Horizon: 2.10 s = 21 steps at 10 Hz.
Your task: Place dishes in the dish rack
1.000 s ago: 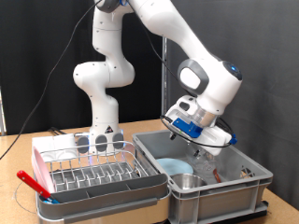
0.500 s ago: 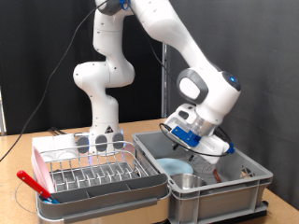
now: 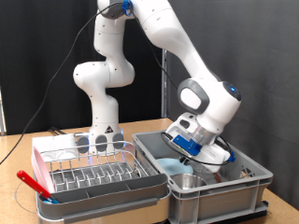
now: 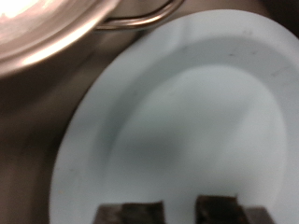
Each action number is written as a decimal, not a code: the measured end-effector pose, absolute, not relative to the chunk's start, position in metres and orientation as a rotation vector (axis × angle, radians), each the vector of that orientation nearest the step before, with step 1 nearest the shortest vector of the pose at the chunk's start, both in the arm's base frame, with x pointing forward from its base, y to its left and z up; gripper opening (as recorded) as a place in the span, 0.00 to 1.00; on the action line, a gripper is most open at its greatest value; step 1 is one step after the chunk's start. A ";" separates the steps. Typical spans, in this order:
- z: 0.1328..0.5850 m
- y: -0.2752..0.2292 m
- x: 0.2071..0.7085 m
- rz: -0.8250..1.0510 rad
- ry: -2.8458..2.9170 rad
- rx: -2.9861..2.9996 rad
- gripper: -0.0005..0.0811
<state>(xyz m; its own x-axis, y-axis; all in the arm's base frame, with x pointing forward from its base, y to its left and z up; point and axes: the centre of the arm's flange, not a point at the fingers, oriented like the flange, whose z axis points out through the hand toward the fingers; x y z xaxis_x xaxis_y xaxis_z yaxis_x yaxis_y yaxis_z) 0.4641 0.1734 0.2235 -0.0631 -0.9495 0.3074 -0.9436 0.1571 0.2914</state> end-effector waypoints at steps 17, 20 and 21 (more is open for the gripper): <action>0.185 0.171 0.456 0.074 -2.031 1.784 0.99; 0.178 0.172 0.456 0.070 -2.026 1.780 1.00; 0.178 0.172 0.455 0.070 -2.023 1.777 1.00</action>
